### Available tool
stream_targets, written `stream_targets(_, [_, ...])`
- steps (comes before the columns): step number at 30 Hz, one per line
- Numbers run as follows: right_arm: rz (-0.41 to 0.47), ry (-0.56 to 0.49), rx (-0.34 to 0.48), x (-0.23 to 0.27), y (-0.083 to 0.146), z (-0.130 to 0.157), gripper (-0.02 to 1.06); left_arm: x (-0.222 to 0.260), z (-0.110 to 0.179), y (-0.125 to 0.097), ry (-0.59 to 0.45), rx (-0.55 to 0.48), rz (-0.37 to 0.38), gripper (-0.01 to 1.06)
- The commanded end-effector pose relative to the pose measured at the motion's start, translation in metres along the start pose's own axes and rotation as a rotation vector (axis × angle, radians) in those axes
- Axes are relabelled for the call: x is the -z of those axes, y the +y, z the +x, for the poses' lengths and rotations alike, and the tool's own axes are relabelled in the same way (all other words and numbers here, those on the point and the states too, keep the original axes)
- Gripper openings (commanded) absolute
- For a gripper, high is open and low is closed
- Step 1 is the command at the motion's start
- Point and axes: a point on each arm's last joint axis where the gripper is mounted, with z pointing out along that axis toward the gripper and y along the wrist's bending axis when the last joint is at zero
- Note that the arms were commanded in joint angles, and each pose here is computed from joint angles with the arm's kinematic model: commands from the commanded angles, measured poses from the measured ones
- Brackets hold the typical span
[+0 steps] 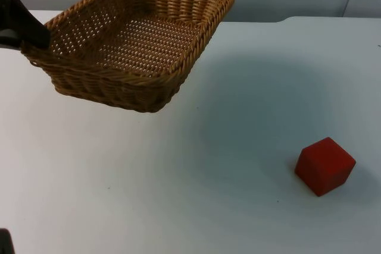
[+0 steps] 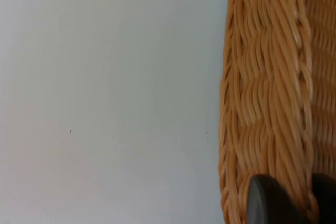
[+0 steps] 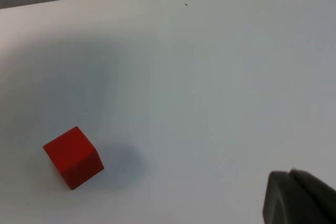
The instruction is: Pick up the basket with the left hand and place the cube into the basket with the right hand.
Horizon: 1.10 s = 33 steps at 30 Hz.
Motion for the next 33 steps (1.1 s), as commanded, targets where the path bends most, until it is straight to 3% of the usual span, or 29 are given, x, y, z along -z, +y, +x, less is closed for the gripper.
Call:
stream_targets(1, [-0.005, 0.023, -0.002, -0.005, 0.001, -0.002, 0.00, 0.004, -0.004, -0.006, -0.021, 0.011, 0.031, 0.00])
stream_targets(6, [-0.040, 0.106, 0.042, -0.024, 0.004, -0.023, 0.00, 0.004, -0.004, -0.006, -0.021, 0.011, 0.031, 0.00])
stream_targets(9, [-0.126, -0.110, 0.038, -0.043, 0.013, -0.059, 0.00, 0.004, -0.004, -0.006, -0.021, 0.011, 0.031, 0.00])
stream_targets(10, [-0.126, -0.110, 0.038, -0.043, 0.013, -0.059, 0.00, 0.004, -0.004, -0.006, -0.021, 0.011, 0.031, 0.00])
stream_targets(12, [-0.174, -0.218, 0.024, -0.056, 0.017, -0.078, 0.00, 0.004, -0.004, -0.006, -0.021, 0.011, 0.031, 0.00])
stream_targets(13, [-0.193, -0.205, 0.026, -0.066, 0.019, -0.082, 0.00, 0.004, -0.004, -0.006, -0.021, 0.011, 0.031, 0.00])
stream_targets(15, [-0.207, -0.095, 0.072, -0.090, 0.021, -0.087, 0.00, 0.004, -0.004, -0.006, -0.021, 0.011, 0.031, 0.00])
stream_targets(16, [-0.207, -0.095, 0.072, -0.090, 0.021, -0.087, 0.00, 0.004, -0.004, -0.006, -0.021, 0.011, 0.031, 0.00])
stream_targets(19, [-0.219, 0.138, 0.116, -0.131, 0.021, -0.086, 0.00, 0.004, -0.004, -0.006, -0.021, 0.011, 0.031, 0.00])
stream_targets(20, [-0.237, 0.256, 0.110, -0.151, 0.022, -0.084, 0.00, 0.004, -0.004, -0.006, -0.021, 0.011, 0.031, 0.00])
stream_targets(22, [-0.244, 0.300, 0.098, -0.159, 0.023, -0.082, 0.00, 0.004, -0.004, -0.006, -0.021, 0.011, 0.031, 0.00])
stream_targets(24, [-0.307, 0.491, 0.016, -0.195, 0.029, -0.073, 0.00, 0.004, -0.004, -0.006, -0.021, 0.011, 0.031, 0.00])
stream_targets(25, [-0.332, 0.536, 0.025, -0.205, 0.033, -0.069, 0.00, 0.004, -0.004, -0.006, -0.021, 0.011, 0.031, 0.00])
stream_targets(27, [-0.349, 0.586, 0.043, -0.216, 0.038, -0.065, 0.00, 0.004, -0.004, -0.006, -0.021, 0.011, 0.031, 0.00])
stream_targets(30, [-0.399, 0.657, 0.178, -0.239, 0.067, -0.059, 0.00, 0.004, -0.004, -0.006, -0.021, 0.011, 0.031, 0.00])
stream_targets(31, [-0.399, 0.657, 0.178, -0.239, 0.067, -0.059, 0.00, 0.004, -0.004, -0.006, -0.021, 0.011, 0.031, 0.00])
stream_targets(33, [-0.403, 0.678, 0.257, -0.249, 0.091, -0.060, 0.00, 0.004, -0.004, -0.006, -0.021, 0.011, 0.031, 0.00])
